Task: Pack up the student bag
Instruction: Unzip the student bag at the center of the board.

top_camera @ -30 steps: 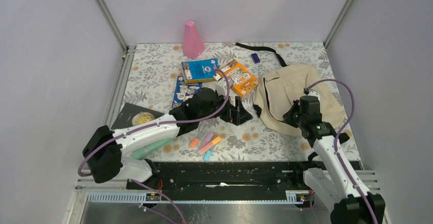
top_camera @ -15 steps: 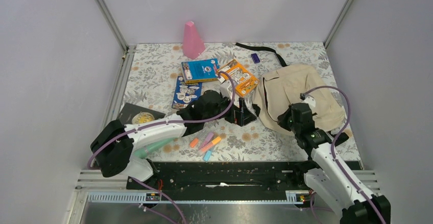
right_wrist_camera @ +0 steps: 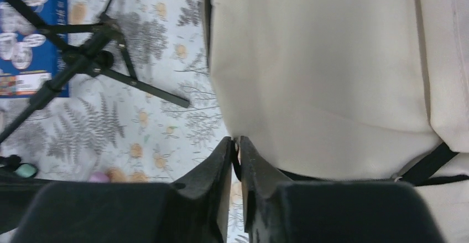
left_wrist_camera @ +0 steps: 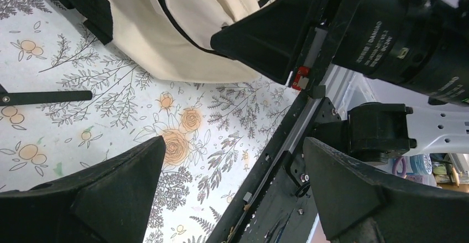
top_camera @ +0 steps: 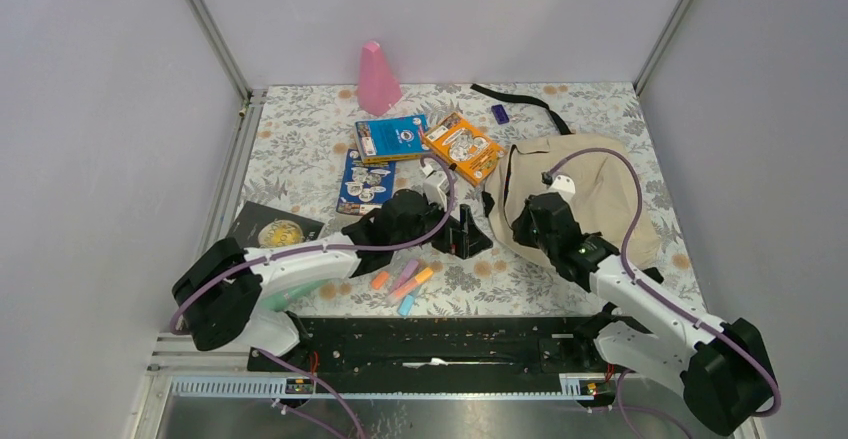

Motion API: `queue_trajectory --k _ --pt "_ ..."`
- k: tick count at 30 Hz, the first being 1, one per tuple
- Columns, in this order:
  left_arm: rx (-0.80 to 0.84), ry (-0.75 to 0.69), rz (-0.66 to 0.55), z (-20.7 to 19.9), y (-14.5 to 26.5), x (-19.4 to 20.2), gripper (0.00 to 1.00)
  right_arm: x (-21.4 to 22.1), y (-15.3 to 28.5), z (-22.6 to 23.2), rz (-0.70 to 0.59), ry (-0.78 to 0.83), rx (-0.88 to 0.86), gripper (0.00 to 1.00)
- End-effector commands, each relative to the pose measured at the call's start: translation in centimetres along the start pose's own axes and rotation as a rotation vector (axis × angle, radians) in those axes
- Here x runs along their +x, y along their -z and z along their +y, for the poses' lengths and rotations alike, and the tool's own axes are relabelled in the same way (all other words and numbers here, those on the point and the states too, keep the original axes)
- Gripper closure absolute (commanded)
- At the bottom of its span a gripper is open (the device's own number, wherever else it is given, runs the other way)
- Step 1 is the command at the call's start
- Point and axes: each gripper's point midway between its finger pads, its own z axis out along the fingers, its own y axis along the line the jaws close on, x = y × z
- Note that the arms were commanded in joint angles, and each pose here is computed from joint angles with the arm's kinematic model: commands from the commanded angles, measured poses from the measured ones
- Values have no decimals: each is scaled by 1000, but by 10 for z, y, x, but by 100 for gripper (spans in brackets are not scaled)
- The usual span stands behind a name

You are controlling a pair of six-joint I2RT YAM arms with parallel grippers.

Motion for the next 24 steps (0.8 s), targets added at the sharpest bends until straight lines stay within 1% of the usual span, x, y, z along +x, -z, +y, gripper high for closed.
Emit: queue_trajectory --k 1,2,7,9,11,13,15,18,21,24 --pt "52 -20 -105 -19 12 -24 1 -40 14 44 -94 34 -139 78" --pt "50 -13 -112 -18 14 -24 1 -40 18 49 -84 43 -167 74" --pt "65 12 -151 -17 20 -24 1 -37 45 69 -39 48 -307 57" --pt "61 18 -158 -16 21 -24 1 -37 52 66 -40 38 -309 51" --pt "50 24 -148 -14 18 -22 1 -39 56 57 -61 26 -275 43" --pt "45 41 -141 -14 12 -24 1 -43 59 35 -88 21 -175 37" --pt "51 74 -130 -16 5 -25 1 -52 63 5 -143 -8 -25 27" --pt "33 114 -120 -18 -11 -27 1 -59 70 -33 -200 -8 144 18" --pt "-56 131 -100 -14 -30 -30 4 -56 73 -65 -201 -35 269 15" --pt "-139 166 -62 -5 -51 -26 9 -48 74 -89 -187 -80 341 17"
